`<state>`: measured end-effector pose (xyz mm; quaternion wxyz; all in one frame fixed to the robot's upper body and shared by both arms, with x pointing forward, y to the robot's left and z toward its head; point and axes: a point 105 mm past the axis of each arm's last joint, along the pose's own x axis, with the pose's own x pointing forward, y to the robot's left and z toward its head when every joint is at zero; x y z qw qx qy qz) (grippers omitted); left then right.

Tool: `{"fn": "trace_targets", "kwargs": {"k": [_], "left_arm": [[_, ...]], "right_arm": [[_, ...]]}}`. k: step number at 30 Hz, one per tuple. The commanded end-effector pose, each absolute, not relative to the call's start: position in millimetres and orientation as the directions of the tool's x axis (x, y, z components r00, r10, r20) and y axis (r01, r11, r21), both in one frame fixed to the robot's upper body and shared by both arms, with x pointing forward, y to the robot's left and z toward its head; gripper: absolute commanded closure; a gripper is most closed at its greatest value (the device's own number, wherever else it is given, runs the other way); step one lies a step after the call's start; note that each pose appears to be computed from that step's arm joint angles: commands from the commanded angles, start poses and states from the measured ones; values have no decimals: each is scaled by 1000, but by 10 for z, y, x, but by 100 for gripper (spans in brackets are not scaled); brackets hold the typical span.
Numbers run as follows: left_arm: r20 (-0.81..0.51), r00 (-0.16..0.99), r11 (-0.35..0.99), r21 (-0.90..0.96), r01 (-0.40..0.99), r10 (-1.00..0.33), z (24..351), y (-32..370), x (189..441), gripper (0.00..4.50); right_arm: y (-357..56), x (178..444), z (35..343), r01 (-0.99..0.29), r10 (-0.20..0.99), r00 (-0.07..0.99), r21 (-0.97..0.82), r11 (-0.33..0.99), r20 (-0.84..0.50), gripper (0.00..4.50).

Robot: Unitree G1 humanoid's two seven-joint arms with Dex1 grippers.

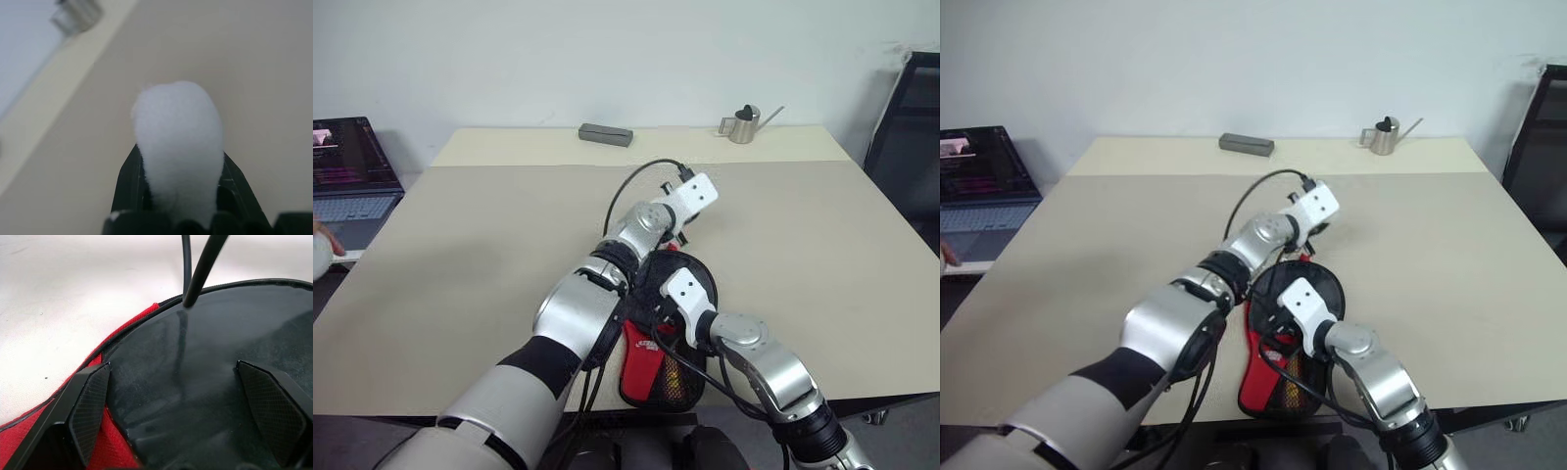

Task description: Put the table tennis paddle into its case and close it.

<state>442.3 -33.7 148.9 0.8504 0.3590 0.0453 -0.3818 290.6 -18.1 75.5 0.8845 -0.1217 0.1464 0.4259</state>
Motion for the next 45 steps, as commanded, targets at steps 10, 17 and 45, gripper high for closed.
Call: {"fn": "trace_targets", "kwargs": {"k": [10,17,45], "left_arm": [[-403,688,440,551,709,-603,1340,-211,4417,146],[-278,802,620,519,589,-529,1677,108,4635,43],[-114,235,246,-97,964,-965,1532,1150,3270,43]], "right_arm": [[-147,2768,403,-811,711,513,0,586,-481,0],[-181,2886,426,-819,713,512,-20,574,-479,0],[-881,3019,1194,-859,801,485,-18,512,-350,0]]}}
